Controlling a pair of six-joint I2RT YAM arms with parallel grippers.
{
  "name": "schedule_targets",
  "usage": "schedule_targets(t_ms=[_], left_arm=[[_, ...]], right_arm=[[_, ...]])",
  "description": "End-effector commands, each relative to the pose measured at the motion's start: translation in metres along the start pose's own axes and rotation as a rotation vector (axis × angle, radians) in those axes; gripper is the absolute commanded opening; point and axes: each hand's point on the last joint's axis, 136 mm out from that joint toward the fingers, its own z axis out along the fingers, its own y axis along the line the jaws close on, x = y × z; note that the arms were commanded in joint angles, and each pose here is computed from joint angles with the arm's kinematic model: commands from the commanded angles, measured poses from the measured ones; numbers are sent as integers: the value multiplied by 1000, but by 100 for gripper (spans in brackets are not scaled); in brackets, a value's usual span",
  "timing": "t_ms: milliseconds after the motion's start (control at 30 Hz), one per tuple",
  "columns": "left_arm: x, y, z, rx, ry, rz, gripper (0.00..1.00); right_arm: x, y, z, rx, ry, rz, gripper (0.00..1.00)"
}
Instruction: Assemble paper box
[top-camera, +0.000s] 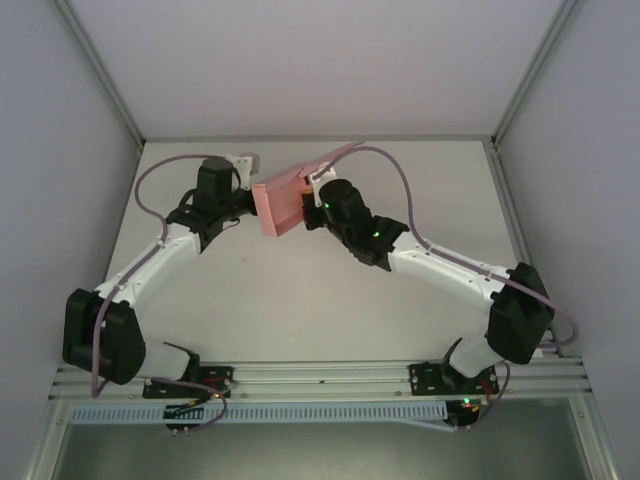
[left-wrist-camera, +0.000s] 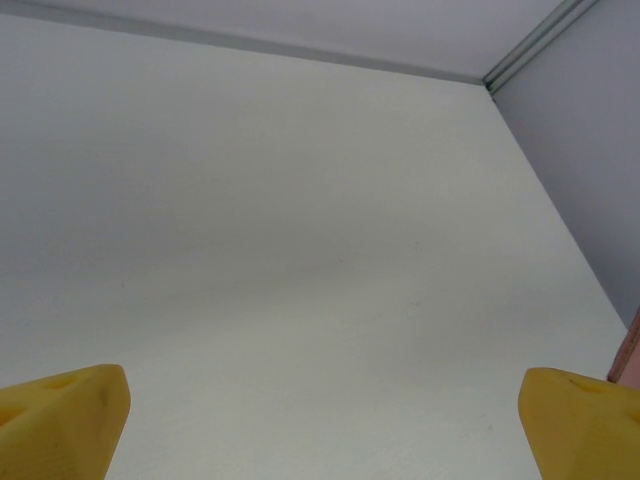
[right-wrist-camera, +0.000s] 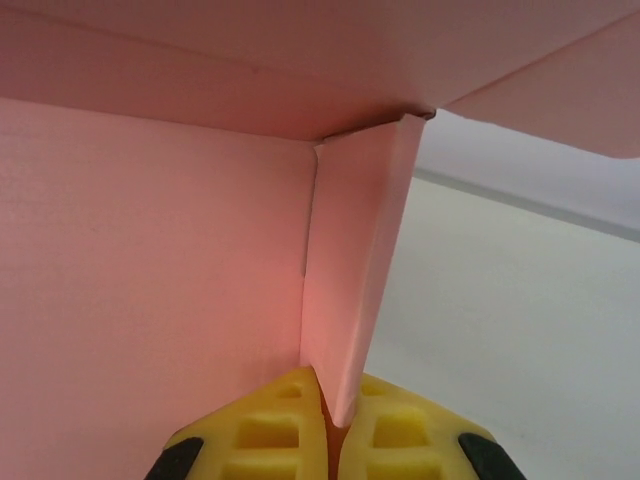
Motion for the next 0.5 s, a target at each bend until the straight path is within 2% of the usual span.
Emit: schedule_targets(t_ms=[0,233,333,467], left_arm=[[-25,-127,-36,421,-70,227,100],[-21,-139,-36,434,-63,250,100],[-19,-133,-33,399,-61,245,100],[-8,-96,-24,220,-38,228,100]], right_arm=[[92,-8,23,116,282,-195,0],[88,-17,30,211,292,-153,0],[80,-3,26,109,239,-109,0],[48,9,-4,-62,94,11,0]])
